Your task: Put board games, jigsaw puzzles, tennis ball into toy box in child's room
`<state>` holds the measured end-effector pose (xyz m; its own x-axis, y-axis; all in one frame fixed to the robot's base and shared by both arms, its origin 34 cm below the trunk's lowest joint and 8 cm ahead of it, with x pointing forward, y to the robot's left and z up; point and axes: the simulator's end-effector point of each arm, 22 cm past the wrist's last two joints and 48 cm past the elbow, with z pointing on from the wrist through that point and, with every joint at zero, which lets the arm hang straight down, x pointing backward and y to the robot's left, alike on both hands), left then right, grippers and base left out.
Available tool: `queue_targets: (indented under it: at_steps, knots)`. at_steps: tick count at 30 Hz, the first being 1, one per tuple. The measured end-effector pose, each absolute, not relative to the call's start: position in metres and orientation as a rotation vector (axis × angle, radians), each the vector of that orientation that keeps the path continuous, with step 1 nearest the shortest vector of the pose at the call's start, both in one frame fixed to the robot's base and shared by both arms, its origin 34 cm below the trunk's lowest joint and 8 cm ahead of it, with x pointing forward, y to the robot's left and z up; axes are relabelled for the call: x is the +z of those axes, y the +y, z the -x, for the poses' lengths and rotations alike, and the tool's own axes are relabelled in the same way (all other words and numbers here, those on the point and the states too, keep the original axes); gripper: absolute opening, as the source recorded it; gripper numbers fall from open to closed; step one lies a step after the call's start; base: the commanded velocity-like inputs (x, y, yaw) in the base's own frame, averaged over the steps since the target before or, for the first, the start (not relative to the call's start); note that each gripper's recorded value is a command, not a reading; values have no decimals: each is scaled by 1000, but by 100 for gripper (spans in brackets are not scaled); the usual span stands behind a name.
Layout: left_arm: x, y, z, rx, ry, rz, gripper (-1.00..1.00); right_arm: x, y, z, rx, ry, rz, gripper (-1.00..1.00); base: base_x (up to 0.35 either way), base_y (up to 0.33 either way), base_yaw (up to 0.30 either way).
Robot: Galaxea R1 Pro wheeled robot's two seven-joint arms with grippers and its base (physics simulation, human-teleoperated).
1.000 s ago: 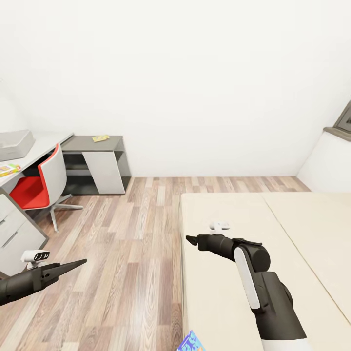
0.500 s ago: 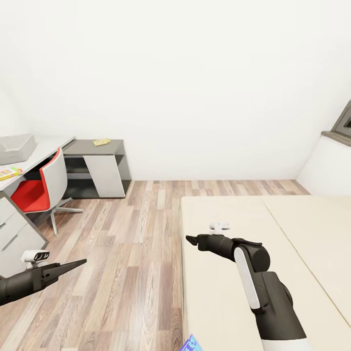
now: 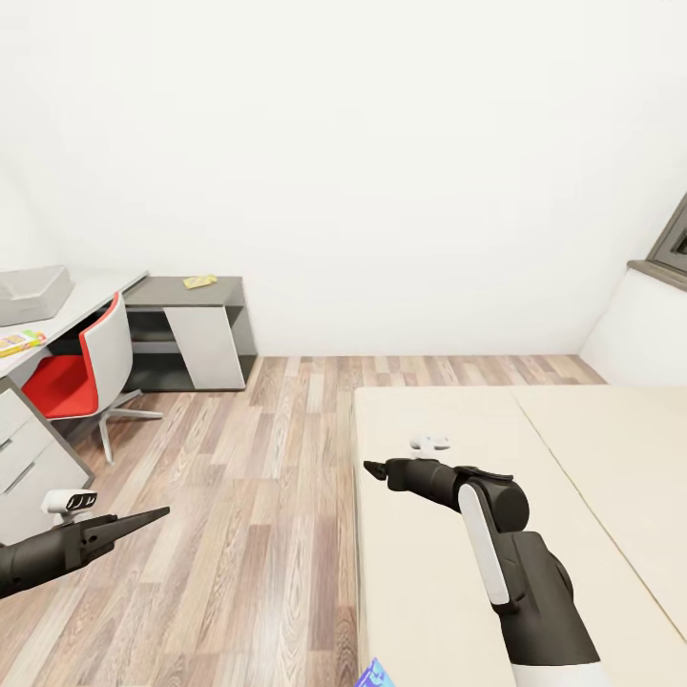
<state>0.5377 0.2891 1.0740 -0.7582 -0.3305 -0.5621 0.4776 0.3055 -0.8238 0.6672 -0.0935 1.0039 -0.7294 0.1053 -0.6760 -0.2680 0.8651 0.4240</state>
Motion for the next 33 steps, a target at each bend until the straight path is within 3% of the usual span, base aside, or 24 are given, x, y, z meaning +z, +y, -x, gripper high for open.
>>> queue_targets:
  at_steps: [16, 33]
  knots:
    - [1074, 289, -538, -1525, 1899, -130, 100, 1004, -93, -667, 661, 2299, 116, 100, 0, 10, 0]
    - [1074, 289, -538, -1524, 1901, -130, 100, 1010, -94, -673, 656, 2259, 113, 100, 0, 202, 0]
